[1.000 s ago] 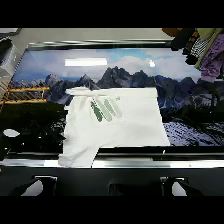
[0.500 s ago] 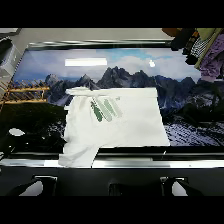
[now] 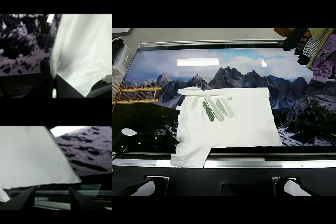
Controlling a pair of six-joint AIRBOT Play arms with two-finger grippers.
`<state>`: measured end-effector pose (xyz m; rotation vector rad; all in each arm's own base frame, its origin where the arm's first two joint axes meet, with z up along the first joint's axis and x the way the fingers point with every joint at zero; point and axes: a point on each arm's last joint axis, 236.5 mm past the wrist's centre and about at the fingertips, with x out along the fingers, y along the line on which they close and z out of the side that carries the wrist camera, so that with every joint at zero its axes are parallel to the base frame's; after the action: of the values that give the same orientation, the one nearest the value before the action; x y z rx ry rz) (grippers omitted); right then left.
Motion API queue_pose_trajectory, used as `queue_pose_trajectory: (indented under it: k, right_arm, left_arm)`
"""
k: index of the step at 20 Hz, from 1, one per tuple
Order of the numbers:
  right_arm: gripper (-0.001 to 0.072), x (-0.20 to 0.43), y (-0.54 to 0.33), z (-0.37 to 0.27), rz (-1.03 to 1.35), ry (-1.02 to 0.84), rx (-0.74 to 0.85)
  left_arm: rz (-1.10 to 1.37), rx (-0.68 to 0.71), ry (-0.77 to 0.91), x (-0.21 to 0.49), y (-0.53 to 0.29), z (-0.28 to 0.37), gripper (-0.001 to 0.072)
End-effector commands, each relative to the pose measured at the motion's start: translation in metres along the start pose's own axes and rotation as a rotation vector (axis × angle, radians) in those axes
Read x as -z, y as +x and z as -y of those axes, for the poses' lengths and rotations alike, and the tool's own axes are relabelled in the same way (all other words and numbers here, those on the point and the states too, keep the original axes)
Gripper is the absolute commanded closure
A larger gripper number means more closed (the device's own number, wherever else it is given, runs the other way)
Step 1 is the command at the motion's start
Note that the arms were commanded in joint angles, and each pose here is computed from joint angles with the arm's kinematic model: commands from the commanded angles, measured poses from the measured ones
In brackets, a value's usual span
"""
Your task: Fold the clothes and pants, and hang the long-sleeved shirts on hangers.
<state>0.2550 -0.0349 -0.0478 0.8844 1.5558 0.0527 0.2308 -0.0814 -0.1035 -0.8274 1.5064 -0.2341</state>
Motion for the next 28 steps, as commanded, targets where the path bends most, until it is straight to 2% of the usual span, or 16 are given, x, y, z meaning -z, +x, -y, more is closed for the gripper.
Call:
queue_pose_trajectory:
  k: [1,13,17,20,21,23,28]
  right_arm:
    - [0.0230,0.027,0.032,0.035,-0.090,0.008,0.049]
    - [0.0230,0.004,0.050,0.017,0.038,-0.022,-0.060]
    - [0.0241,0.026,0.065,0.022,-0.020,0.012,-0.070]
    - [0.0448,0.029,0.070,0.025,-0.019,0.006,-0.070]
    - [0.0546,0.025,0.070,0.023,-0.003,0.005,-0.078]
    - [0.0682,0.017,0.068,0.008,0.031,-0.011,-0.141]
    - [0.0684,0.002,0.038,-0.061,0.136,-0.064,-0.398]
  left_arm:
    - [0.001,0.000,0.002,0.000,0.000,0.000,0.0691]
    - [0.001,0.000,-0.002,0.000,0.000,0.000,0.0692]
    - [0.001,0.000,-0.002,0.000,0.000,0.000,0.0691]
    - [0.002,0.000,-0.002,0.000,0.000,0.000,0.0691]
    - [0.002,0.000,-0.002,0.000,0.000,0.000,0.0691]
    - [0.005,0.000,0.000,-0.002,-0.001,0.001,0.0692]
    - [0.141,0.043,0.091,-0.053,-0.037,0.040,0.0693]
